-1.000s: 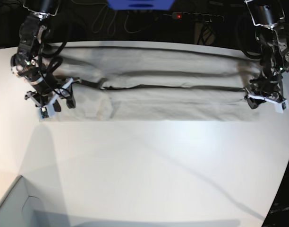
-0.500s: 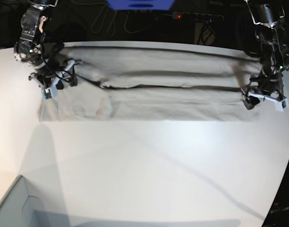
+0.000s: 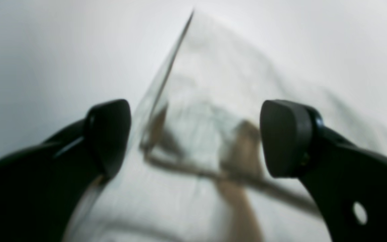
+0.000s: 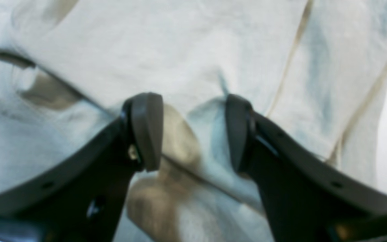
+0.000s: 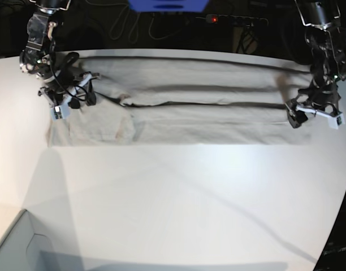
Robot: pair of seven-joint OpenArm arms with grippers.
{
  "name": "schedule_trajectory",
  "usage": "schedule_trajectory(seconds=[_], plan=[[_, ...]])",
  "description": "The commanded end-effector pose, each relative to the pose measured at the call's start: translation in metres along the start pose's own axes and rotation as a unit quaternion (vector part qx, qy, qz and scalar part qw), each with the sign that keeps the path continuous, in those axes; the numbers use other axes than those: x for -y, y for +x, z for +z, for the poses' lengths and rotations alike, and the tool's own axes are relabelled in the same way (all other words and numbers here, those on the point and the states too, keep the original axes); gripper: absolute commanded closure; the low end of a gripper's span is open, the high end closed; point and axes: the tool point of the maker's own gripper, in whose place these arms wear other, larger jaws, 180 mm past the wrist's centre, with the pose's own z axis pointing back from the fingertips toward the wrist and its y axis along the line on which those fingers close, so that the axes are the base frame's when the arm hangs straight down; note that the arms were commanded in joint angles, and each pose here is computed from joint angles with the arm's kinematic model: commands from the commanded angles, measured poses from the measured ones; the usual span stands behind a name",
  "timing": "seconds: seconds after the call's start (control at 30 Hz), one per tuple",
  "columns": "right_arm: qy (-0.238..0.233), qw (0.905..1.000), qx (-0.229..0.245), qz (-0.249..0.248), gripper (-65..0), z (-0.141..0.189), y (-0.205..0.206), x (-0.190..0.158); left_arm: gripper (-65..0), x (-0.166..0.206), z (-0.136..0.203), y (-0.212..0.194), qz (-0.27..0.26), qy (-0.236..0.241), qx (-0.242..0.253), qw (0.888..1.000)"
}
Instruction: Layout the t-shirt on the table in an organized manner, then fold the t-shirt properly
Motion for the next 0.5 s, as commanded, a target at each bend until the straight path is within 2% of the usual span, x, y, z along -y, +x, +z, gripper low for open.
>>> schedule_trajectory(seconds=[0.0,0.27,0.47], plan=[[-0.004,0.9997,-0.021,0.009,-30.5,0.002,-0.007,0.004,-58.9,-0.001,0.002,0.017,-0.006,-0.003,0.022,1.0],[-0.004,0.9997,-0.021,0.008,-30.3,0.001,-0.007,0.003,-58.5,-0.018,0.005,0.016,0.012,0.017,0.026,0.999],[-0.004,0.9998,-0.02,0.009,-30.3,0.001,-0.006,0.003,-56.7,-0.035,-0.001,-0.021,0.035,0.035,-0.022,0.999]])
